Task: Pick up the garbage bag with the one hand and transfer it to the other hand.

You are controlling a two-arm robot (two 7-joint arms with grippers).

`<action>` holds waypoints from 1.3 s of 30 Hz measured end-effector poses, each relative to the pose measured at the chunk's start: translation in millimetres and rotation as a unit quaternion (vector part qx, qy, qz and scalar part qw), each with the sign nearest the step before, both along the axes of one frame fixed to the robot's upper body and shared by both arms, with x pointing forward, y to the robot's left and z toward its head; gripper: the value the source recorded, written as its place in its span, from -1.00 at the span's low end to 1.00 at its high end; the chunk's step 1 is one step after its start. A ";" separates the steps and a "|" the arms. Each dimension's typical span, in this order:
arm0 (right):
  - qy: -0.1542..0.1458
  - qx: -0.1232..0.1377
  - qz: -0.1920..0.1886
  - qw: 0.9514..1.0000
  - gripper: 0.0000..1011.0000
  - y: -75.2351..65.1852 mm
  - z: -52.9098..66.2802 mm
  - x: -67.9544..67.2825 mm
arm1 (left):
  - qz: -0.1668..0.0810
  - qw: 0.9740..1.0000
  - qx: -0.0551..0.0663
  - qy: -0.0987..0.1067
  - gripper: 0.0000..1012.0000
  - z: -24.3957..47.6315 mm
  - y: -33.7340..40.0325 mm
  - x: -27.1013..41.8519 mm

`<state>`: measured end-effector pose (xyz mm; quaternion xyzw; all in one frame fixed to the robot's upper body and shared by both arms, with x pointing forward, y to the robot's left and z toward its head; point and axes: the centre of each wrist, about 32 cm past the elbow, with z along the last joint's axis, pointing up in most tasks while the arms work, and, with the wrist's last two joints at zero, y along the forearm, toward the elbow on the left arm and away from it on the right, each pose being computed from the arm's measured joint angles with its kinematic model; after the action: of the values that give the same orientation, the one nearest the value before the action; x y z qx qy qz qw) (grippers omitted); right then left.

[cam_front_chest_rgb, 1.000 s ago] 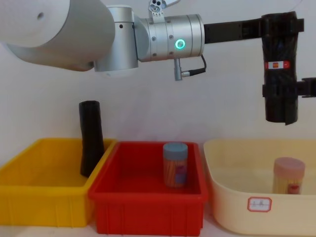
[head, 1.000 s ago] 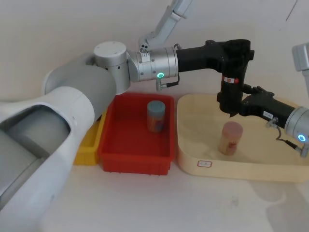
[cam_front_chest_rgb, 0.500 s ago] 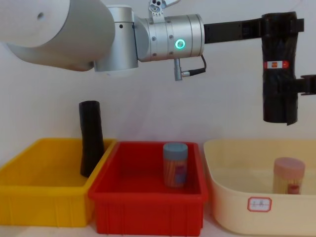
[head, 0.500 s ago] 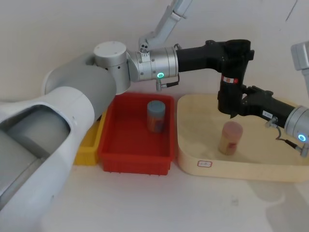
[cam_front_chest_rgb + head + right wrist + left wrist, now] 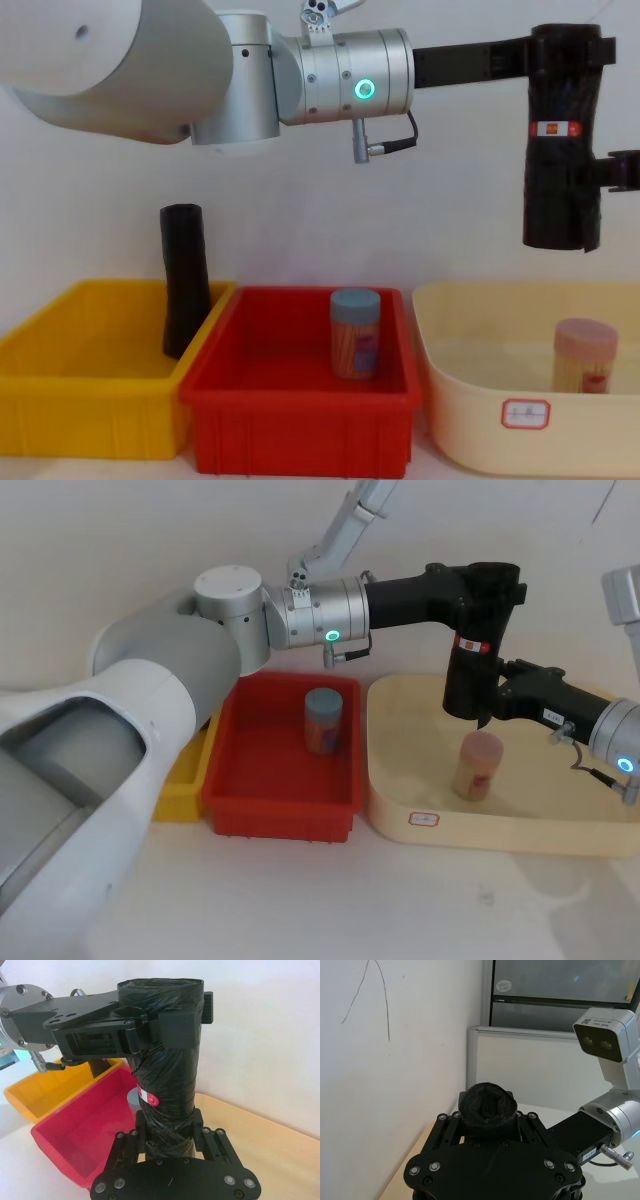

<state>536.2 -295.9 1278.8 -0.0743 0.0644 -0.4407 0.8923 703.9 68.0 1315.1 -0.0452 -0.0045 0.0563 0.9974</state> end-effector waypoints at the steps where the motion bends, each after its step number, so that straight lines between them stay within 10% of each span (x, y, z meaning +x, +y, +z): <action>1: 0.000 0.000 0.000 1.000 0.00 0.0 0.0 0.0 | 0.000 1.000 0.000 0.000 -0.27 0.0 0.0 0.0; 14: -0.001 0.000 0.001 1.000 0.00 0.1 0.3 -0.2 | 0.000 1.000 0.000 0.000 -0.21 0.0 0.0 0.0; 31: -0.007 -0.012 -0.041 0.999 0.00 -6.4 3.3 6.4 | 0.000 1.000 0.000 0.000 0.81 0.0 0.0 0.0; 39: -0.008 -0.019 -0.095 0.995 0.00 -16.5 3.7 15.3 | 0.000 1.000 0.000 0.000 0.98 0.0 0.0 0.0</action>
<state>551.5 -312.4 1282.5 -0.0811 0.0558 -0.5251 0.8453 703.9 68.0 1315.1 -0.0452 -0.0045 0.0563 0.9974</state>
